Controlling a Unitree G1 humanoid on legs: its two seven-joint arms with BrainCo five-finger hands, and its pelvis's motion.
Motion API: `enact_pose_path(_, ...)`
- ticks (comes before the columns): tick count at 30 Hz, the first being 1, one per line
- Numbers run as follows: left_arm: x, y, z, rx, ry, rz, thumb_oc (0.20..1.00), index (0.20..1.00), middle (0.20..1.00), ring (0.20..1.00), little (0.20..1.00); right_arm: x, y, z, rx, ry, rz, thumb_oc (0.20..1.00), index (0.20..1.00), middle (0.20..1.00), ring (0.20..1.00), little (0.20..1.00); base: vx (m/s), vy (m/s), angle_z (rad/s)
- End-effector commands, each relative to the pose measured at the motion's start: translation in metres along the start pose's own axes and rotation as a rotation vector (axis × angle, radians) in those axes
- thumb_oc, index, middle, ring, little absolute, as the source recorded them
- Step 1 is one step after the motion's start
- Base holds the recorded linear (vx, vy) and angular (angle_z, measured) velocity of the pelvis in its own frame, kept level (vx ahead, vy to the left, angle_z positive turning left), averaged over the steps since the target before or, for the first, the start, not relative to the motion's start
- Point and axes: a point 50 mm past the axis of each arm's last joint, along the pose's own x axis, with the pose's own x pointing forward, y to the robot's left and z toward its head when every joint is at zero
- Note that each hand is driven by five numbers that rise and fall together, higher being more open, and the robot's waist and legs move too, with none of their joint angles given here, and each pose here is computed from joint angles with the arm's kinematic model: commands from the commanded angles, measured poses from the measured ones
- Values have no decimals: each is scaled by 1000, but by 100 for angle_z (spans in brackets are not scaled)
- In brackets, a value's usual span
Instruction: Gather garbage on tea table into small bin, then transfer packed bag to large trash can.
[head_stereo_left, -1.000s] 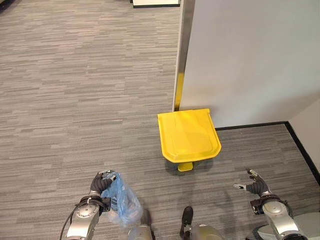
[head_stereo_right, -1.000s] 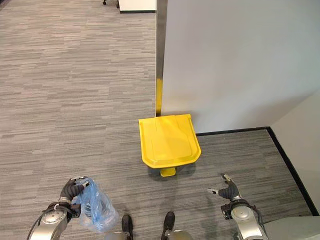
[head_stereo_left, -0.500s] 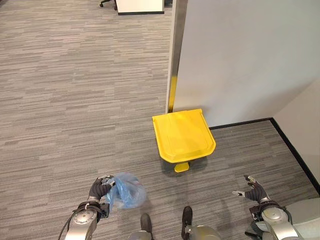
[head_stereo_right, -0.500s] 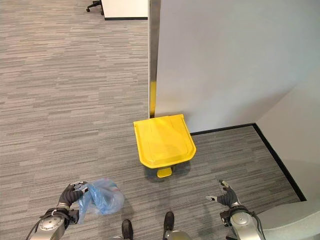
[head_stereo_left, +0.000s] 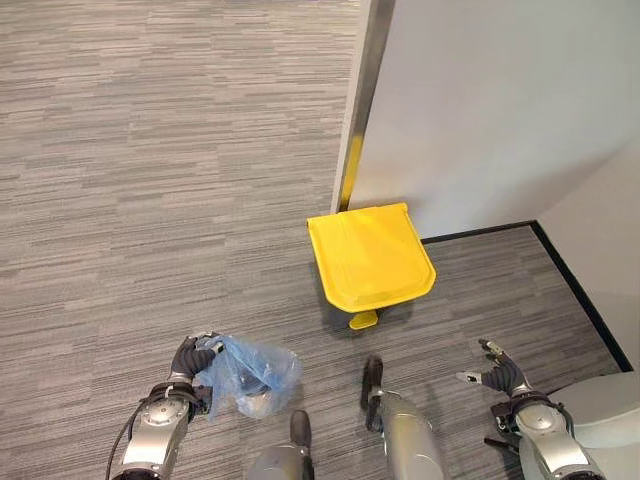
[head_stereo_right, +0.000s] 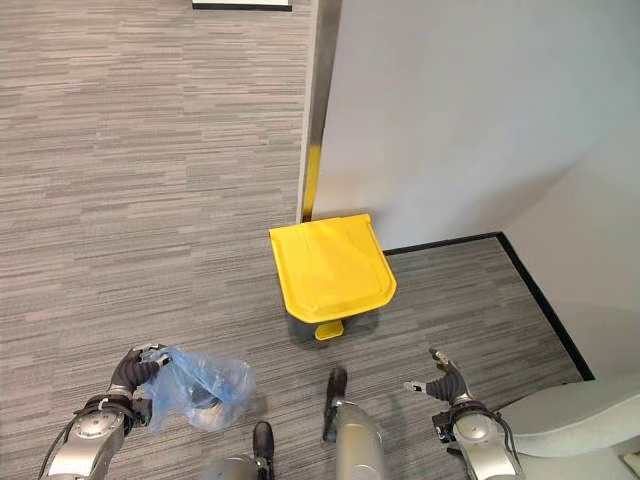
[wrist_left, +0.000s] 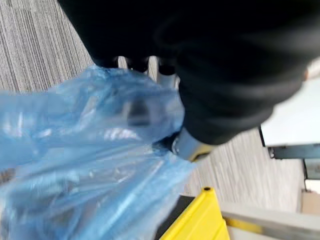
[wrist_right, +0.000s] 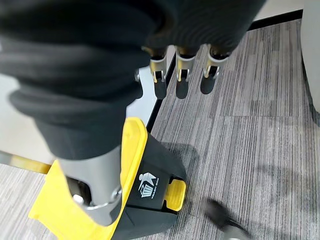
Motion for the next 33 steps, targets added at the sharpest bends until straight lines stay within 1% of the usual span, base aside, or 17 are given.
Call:
enact_pose_path(1,1,19,23,19,-125,56,200,200,200,200,200,5,-21,9,38,-36,-87,1000,1000,1000,1000,1000,434,-96,83)
enact_pose_path(4,1,18,21,19,-117,52,200,200,200,200,200,2,-24,2,48,-15,-93,1000,1000,1000,1000,1000,436,-136,58)
enact_pose_path(6,1,18,20,39,-109,43,200,200,200,200,200,-9,-24,-21,73,58,-93,1000,1000,1000,1000,1000,581,-255,97)
enact_pose_path(11,-1,20,13,2,-85,67,200,200,200,200,200,-13,-33,-28,108,74,-138,1000,1000,1000,1000,1000,276,-177,69)
enact_pose_path(12,0,23,15,-19,-99,89,200,200,200,200,200,-11,-41,-26,145,66,-183,1000,1000,1000,1000,1000,149,-34,75)
enact_pose_path(13,0,23,15,-19,-99,89,200,200,200,200,200,-11,-41,-26,145,66,-183,1000,1000,1000,1000,1000,91,-3,45)
enact_pose_path(15,2,25,19,-51,-117,112,200,200,200,200,200,-6,-49,-16,210,25,-229,1000,1000,1000,1000,1000,-7,24,-29)
enact_pose_path(17,2,25,21,-53,-121,112,200,200,200,200,200,-4,-48,-12,226,7,-226,1000,1000,1000,1000,1000,-27,26,-24)
enact_pose_path(21,1,23,22,-33,-127,80,200,200,200,200,200,1,-35,3,242,-39,-158,1000,1000,1000,1000,1000,-21,34,-20)
enact_pose_path(23,1,11,21,1,-125,21,200,200,200,200,200,10,-17,30,263,-130,-68,1000,1000,1000,1000,1000,7,45,-9)
enact_pose_path(24,1,12,21,1,-125,21,200,200,200,200,200,10,-17,31,263,-130,-68,1000,1000,1000,1000,1000,11,29,-4)
enact_pose_path(28,3,-2,25,16,-141,-40,200,200,200,200,200,20,-2,78,323,-273,6,1000,1000,1000,1000,1000,-1,12,0)
enact_pose_path(29,3,-2,25,16,-142,-40,200,200,200,200,200,20,-2,78,323,-273,6,1000,1000,1000,1000,1000,0,0,0)
enact_pose_path(31,7,-16,42,27,-204,-93,200,200,200,200,200,35,-3,154,375,-455,21,1000,1000,1000,1000,1000,-5,18,12)
enact_pose_path(32,7,-15,42,26,-205,-92,200,200,200,200,200,35,-3,155,375,-457,21,1000,1000,1000,1000,1000,-17,0,14)
enact_pose_path(33,9,-19,48,26,-224,-103,200,200,200,200,200,37,-1,169,391,-479,28,1000,1000,1000,1000,1000,-24,-10,11)
